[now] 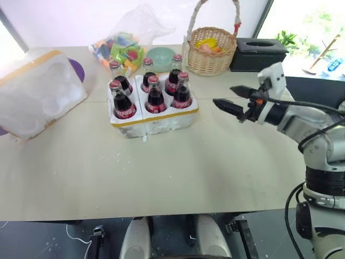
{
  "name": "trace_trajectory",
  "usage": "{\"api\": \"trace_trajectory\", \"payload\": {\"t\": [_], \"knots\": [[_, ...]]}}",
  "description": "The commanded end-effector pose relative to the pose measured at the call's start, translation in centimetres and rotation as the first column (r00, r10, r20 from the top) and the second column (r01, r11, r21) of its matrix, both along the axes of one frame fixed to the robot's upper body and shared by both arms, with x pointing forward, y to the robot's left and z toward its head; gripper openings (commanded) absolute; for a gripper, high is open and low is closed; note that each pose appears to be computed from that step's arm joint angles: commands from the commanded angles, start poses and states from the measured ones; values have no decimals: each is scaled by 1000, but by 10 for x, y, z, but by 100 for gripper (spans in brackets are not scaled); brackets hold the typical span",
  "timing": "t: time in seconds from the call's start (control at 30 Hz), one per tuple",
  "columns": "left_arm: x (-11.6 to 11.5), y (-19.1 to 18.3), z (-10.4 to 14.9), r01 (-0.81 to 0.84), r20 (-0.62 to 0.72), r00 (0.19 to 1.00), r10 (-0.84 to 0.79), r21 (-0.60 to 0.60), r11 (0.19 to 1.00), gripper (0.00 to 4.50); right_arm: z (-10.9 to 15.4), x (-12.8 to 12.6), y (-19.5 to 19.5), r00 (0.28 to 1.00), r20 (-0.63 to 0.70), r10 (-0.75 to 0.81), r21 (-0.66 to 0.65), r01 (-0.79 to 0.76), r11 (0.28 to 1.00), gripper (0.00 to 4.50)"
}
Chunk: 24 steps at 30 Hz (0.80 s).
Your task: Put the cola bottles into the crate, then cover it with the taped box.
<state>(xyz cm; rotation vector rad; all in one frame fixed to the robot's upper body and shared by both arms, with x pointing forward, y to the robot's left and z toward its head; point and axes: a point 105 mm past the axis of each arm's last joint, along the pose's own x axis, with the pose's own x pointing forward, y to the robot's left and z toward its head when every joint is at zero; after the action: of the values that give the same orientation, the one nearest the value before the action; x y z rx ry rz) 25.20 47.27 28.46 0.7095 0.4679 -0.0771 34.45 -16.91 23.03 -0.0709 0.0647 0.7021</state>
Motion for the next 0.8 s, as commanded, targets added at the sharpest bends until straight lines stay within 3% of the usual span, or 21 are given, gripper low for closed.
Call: {"api": "trace_trajectory", "payload": {"t": [0.03, 0.3, 0.57, 0.67, 0.8], "knots": [[-6, 18, 7, -99, 6, 995, 99, 82, 992, 450, 16, -7, -10, 998, 58, -37, 17, 36, 999, 443], [26, 15, -34, -154, -76, 985, 155, 23, 988, 450, 14, -4, -20, 994, 50, -93, 44, 91, 995, 443], [57, -2, -56, -170, -114, 979, 169, -2, 985, 450, 8, -4, -30, 988, 35, -150, 49, 148, 988, 443], [60, -11, -63, -137, -184, 975, 127, -41, 990, 450, 2, -7, -28, 988, 27, -153, 41, 152, 988, 443], [58, -38, -62, -10, -286, 957, -49, -201, 980, 450, -6, -12, -24, 988, 19, -154, 34, 153, 988, 443]]}}
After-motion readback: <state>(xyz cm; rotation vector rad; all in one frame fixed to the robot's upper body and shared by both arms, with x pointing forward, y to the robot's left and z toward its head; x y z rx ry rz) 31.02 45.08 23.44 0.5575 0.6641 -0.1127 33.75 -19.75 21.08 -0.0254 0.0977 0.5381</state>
